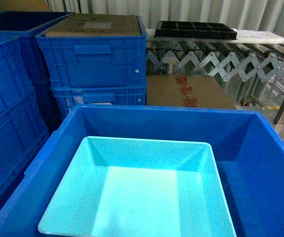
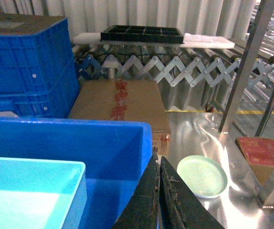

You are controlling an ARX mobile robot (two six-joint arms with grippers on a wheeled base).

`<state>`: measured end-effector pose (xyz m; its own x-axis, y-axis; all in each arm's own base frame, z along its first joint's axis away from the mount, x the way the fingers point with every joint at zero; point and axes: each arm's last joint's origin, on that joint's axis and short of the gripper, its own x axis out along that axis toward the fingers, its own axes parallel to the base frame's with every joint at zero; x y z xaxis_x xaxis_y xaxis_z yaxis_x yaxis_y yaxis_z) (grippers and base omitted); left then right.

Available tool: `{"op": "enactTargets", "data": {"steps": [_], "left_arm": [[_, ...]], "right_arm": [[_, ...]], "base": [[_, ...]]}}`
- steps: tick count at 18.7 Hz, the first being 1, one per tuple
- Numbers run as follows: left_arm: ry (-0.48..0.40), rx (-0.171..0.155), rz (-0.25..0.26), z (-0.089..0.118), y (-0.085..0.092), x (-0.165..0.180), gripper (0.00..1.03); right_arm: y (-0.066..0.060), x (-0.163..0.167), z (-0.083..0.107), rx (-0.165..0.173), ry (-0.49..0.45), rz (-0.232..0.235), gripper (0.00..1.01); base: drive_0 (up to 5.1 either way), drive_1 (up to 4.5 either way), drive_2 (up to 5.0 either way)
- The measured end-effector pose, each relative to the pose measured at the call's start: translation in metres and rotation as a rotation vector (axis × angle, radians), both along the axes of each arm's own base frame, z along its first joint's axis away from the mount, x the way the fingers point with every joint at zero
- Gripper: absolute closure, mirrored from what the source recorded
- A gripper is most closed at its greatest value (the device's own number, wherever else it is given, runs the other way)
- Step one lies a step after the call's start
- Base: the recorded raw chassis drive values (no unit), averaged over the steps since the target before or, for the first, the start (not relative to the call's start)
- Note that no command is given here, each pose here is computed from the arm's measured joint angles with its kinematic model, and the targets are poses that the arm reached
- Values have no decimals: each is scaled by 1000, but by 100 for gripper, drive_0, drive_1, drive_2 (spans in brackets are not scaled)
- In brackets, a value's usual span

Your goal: Stack blue boxes stably on right

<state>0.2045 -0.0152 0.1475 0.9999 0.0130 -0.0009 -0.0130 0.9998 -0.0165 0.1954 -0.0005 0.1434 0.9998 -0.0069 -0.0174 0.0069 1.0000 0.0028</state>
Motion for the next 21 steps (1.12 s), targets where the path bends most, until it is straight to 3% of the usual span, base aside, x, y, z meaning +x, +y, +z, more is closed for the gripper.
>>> {"op": "enactTargets", "data": {"steps": [4, 5, 7, 9, 21], "left_arm": [[26, 1, -20, 2, 11, -26, 101], [45, 1, 1, 4, 16, -30, 101], [11, 1, -8, 15, 16, -40, 101], [10, 1, -13, 16, 15, -50, 101], [-7, 1, -13, 22, 15, -75, 101]], "right_arm": [[0, -23, 6, 0, 4, 3, 99], [0, -28, 7, 0, 2, 3, 99], [0, -37, 13, 0, 23, 3, 99], [0, -45, 22, 0, -17, 4, 99], [0, -69, 27, 0, -27, 4, 99]], "base": [[0, 0, 0], [0, 0, 0], [0, 0, 0], [0, 0, 0], [0, 0, 0]]}}
